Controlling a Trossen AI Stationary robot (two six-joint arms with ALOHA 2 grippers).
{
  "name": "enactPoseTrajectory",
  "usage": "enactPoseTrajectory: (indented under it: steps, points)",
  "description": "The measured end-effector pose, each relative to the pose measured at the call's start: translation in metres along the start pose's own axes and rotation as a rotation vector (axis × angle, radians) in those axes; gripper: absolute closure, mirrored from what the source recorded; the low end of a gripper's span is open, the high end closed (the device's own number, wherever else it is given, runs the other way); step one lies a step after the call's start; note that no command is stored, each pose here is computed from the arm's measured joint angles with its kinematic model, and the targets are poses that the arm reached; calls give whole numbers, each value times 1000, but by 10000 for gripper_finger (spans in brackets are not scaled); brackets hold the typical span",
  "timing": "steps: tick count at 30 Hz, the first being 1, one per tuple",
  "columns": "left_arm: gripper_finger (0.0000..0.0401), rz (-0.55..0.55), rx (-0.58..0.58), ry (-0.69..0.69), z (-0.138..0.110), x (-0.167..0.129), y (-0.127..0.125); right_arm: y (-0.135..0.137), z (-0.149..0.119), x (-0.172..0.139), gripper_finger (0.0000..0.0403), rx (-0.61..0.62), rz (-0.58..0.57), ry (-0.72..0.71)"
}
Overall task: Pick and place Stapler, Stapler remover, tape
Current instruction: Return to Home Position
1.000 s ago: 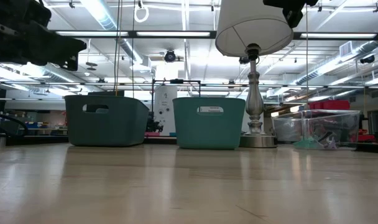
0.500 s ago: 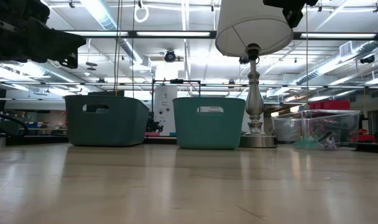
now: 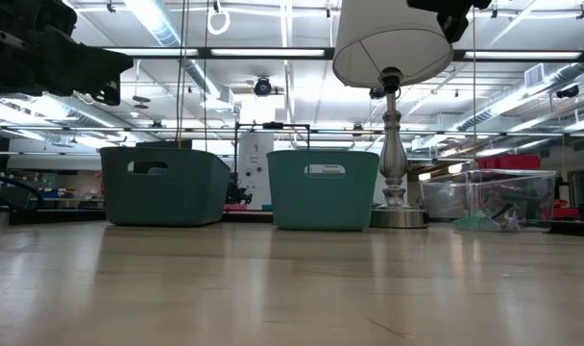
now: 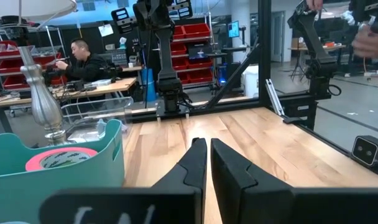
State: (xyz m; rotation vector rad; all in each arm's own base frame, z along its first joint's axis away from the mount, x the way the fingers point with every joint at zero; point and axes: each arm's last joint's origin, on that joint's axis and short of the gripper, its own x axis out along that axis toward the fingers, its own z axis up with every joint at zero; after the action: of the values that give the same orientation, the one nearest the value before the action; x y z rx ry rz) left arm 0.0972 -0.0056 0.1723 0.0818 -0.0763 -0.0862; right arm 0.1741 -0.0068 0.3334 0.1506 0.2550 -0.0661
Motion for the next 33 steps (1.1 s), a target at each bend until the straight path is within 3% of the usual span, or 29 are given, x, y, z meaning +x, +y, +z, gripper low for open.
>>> enactPoseTrajectory:
  steps: [6,10,14,22,29,33]
  points:
    - [376,0,0,-1,0,0,0,1,8,-4,382,52,15,-85]
    - [376,0,0,-2,0,0,0,2,13,-10,382,-16,44,-175]
    - [376,1,0,-1,0,0,0,4,5,-15,382,-132,164,-354]
    - [376,1,0,-1,0,0,0,3,-46,-19,382,-223,240,-441]
    - [376,1,0,-1,0,0,0,-5,-89,-18,382,-223,136,-393]
    - [376,1,-1,-1,0,0,0,-8,-111,-20,382,-223,135,-378]
